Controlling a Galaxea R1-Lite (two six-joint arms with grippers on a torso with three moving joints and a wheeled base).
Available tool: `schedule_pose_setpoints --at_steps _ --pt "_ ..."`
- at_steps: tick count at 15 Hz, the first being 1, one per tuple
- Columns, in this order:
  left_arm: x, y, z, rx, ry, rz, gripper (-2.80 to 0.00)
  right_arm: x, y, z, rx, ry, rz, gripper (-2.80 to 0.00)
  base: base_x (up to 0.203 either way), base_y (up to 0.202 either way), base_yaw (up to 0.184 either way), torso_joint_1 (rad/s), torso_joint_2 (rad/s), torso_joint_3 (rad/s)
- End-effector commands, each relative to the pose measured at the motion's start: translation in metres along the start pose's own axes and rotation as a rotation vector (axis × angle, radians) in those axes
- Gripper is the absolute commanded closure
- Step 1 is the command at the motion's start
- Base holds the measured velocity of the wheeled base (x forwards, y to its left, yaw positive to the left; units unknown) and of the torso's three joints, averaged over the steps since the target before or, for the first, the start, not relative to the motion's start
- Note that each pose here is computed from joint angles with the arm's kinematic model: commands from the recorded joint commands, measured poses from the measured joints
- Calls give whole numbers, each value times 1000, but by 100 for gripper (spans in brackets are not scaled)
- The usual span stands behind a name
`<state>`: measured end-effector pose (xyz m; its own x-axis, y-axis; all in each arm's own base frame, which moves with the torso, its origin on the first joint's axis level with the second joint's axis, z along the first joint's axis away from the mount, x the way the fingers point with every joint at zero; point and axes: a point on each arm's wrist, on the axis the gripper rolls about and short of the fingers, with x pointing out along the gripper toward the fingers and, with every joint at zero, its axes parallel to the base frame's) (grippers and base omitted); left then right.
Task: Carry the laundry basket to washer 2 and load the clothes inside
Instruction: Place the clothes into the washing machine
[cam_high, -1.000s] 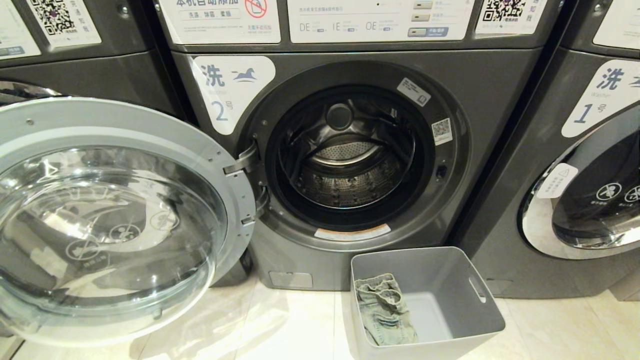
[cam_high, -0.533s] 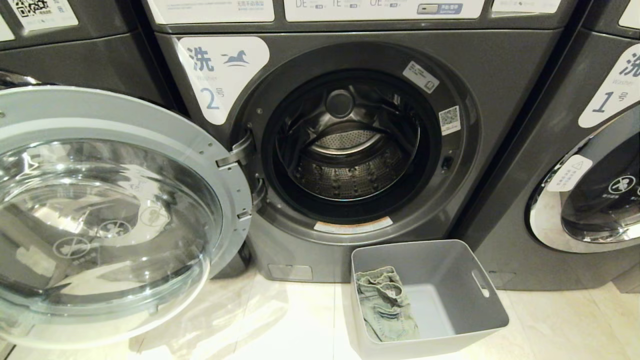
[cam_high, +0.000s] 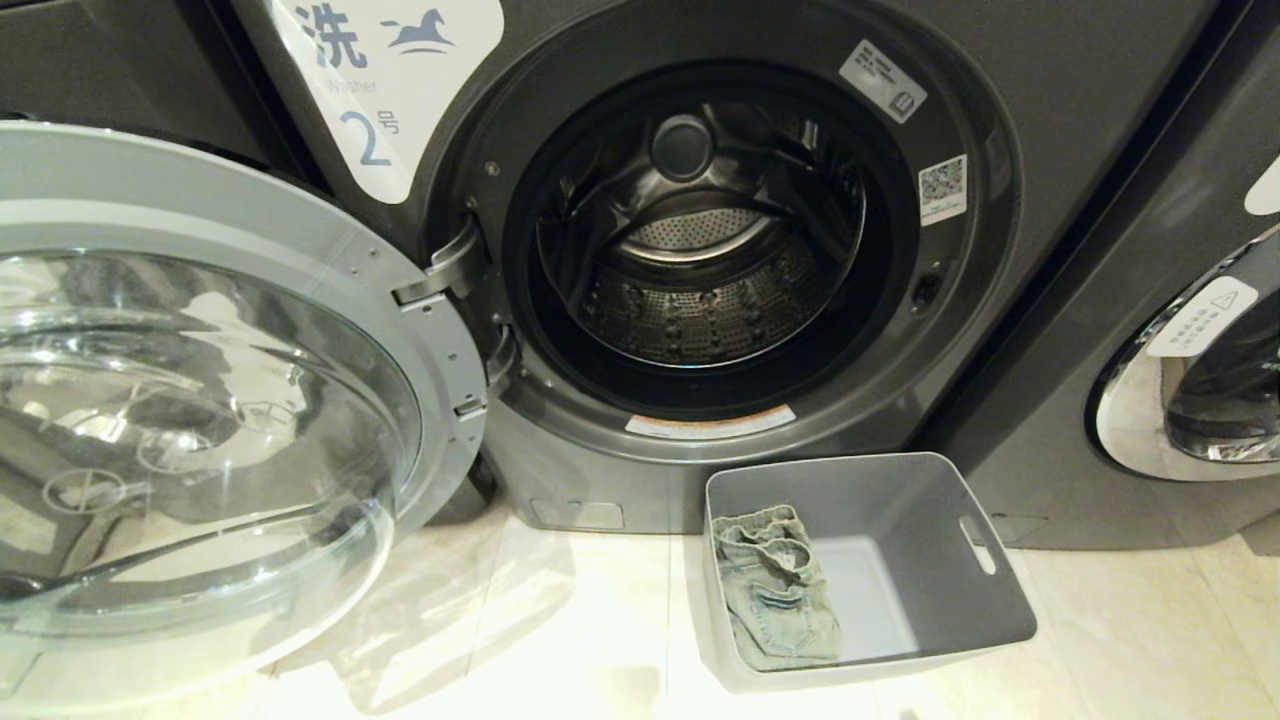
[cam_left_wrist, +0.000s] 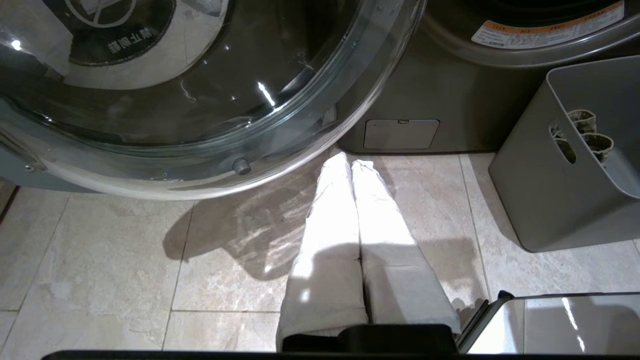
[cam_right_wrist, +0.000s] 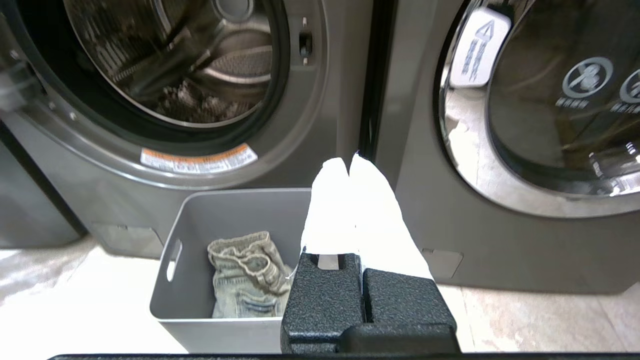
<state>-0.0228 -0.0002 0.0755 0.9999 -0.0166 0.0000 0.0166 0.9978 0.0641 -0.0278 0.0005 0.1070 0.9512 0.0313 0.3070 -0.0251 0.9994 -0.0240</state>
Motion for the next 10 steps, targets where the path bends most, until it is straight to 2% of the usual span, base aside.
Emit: schedule_pose_setpoints --at_steps 1,10 --pt "0 0 0 0 -2 0 0 1 0 -11 1 38 1 0 0 0 0 4 0 -198" --pt "0 0 0 -1 -2 0 0 1 0 -11 -1 38 1 0 0 0 0 5 3 -197"
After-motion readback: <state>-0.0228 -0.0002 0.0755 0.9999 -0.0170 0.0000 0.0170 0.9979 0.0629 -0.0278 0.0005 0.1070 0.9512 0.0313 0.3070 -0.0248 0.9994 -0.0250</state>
